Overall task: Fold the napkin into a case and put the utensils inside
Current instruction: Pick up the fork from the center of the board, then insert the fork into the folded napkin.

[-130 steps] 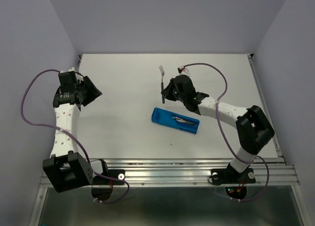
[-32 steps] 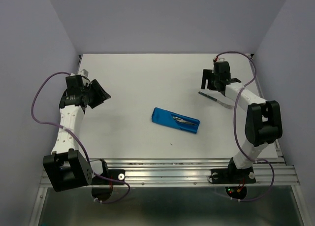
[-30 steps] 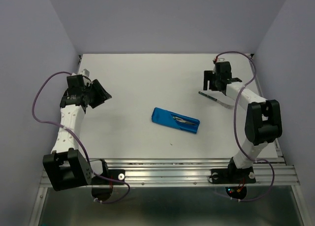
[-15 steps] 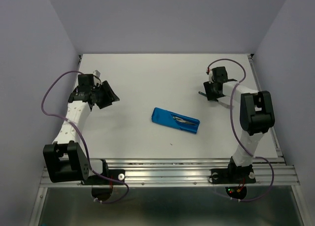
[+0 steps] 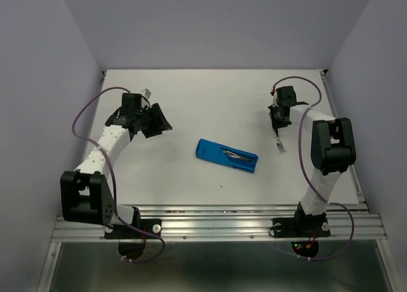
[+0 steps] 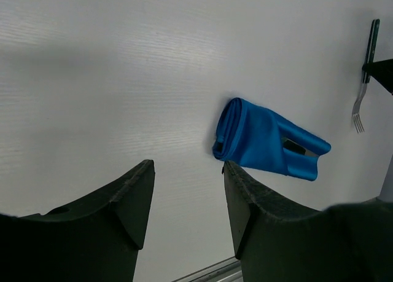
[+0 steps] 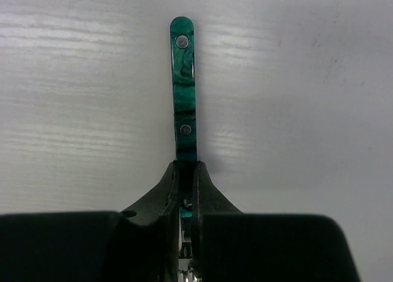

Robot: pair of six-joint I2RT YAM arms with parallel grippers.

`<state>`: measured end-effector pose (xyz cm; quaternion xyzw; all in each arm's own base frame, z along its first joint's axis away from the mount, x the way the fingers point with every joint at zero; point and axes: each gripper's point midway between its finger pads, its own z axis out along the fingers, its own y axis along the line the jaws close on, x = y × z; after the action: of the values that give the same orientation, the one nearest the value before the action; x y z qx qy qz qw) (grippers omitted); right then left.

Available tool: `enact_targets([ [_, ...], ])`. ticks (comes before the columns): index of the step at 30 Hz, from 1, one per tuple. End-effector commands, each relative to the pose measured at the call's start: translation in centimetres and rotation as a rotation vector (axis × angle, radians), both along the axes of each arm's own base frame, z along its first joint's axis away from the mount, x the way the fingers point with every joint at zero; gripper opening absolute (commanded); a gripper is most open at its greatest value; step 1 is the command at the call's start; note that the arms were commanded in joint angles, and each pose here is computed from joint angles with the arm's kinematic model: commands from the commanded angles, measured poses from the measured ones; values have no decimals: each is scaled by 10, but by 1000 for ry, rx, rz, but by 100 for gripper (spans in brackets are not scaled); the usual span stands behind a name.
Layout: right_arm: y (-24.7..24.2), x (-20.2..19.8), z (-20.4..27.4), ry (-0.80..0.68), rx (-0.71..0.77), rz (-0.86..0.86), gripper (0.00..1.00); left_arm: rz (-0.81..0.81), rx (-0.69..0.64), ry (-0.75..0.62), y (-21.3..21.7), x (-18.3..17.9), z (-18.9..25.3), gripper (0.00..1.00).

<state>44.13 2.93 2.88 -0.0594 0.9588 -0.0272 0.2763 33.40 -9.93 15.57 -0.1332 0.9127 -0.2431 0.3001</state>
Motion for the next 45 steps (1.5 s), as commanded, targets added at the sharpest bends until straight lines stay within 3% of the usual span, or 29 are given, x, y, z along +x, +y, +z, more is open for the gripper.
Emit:
enact_targets([
  [1,12,-29,9,40,36,-7,1,-85,-34,-5,-41,11,-1,59],
  [7,46,-47,66,-124,-49,115,1,-160,-28,57,-73,15,-26,58],
  [13,77,-80,97,-155,-66,293,1,-196,-2,128,-88,17,-54,58],
  [27,135,-174,56,58,-234,688,1,-248,15,181,-110,14,-77,58],
  [45,151,-196,33,110,-297,800,1,-286,9,205,-128,11,-88,58],
])
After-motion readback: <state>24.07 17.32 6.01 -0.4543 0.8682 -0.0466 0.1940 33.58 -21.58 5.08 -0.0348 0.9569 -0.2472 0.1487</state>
